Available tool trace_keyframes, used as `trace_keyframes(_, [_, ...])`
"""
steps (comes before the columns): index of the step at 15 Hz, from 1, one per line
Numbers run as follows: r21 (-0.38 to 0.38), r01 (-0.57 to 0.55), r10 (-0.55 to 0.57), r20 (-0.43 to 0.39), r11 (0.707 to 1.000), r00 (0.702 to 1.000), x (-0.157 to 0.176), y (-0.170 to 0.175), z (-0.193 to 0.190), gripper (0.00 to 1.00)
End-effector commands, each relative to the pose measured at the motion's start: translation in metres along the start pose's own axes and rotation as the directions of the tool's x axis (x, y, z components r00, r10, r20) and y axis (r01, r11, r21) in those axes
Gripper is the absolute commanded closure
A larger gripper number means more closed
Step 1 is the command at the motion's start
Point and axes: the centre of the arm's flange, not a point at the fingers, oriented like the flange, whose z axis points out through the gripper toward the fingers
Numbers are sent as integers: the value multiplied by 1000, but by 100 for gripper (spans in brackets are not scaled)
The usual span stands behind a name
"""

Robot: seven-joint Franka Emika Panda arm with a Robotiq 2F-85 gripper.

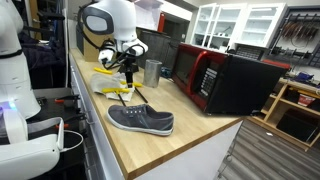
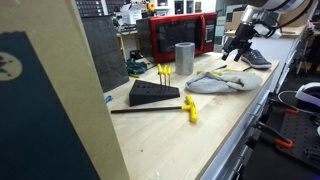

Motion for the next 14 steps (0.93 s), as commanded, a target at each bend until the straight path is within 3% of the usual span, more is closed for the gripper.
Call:
trace_keyframes(1, [4,-69,68,76,998,995,6,6,2,0])
trace_keyframes(5, [-36,-209,211,77,977,974,6,21,-11,0])
trace_keyframes(9, [-97,-355,364,94,930,927,10,29,-15,0])
trace_keyframes(14, [-117,-438,451,129,891,883,12,19,-7,0])
